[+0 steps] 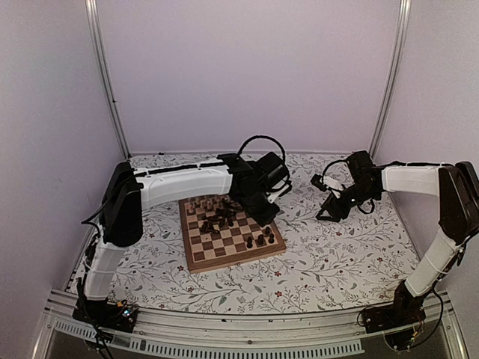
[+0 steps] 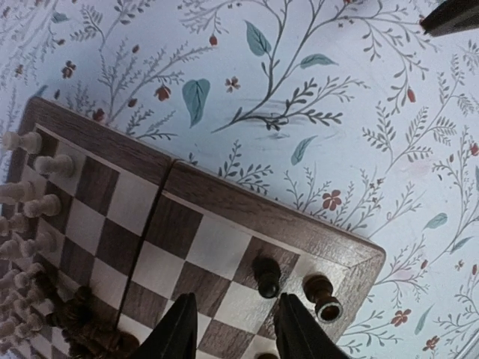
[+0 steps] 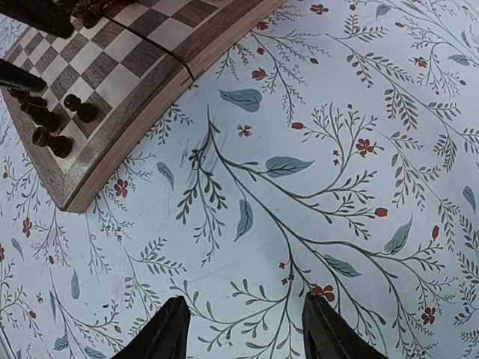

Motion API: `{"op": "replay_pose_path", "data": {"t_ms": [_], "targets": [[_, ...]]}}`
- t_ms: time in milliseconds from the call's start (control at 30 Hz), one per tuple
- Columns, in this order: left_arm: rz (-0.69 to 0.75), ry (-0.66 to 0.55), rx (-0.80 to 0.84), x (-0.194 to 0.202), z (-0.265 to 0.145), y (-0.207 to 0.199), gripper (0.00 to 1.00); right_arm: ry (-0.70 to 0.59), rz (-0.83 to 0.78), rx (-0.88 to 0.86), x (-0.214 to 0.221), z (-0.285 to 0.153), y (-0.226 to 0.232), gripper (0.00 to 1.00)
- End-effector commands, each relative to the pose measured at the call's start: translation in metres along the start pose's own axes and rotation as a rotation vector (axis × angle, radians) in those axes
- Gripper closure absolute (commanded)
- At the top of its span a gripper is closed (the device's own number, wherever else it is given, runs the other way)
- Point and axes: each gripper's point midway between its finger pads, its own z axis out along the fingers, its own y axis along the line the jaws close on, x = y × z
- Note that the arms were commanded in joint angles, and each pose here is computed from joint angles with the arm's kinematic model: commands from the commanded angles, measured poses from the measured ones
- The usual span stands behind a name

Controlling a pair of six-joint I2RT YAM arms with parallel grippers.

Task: Set up the chess pieces on the board
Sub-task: Pick up the chess piece from the chessboard.

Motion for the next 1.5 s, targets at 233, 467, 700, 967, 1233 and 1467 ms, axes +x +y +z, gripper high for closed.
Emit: {"op": "replay_pose_path", "data": {"t_ms": [233, 467, 700, 967, 1233, 1467], "targets": [[-0.111, -0.171, -0.147, 0.012, -0.059, 0.100, 0.59, 0.005, -0.016, -0.006, -0.004, 0.000, -0.001, 0.46], [-0.147, -0.030, -0.163, 0.048, -0.030, 0.112, 0.66, 0.018, -0.014, 0.005, -0.001, 0.002, -0.004, 0.46], [-0.156, 0.009, -0.071, 0.053, -0.019, 0.097, 0.69, 0.028, -0.015, 0.013, 0.001, 0.003, -0.006, 0.46], [-0.159, 0.007, -0.041, 0.052, -0.017, 0.092, 0.70, 0.038, -0.011, 0.006, 0.004, 0.007, -0.006, 0.46], [-0.156, 0.034, -0.039, 0.058, -0.010, 0.090, 0.74, 0.040, -0.010, 0.007, 0.004, 0.007, -0.006, 0.46], [-0.149, 0.054, -0.014, 0.061, -0.001, 0.084, 0.78, 0.043, -0.010, 0.005, 0.005, 0.007, -0.006, 0.46]]}}
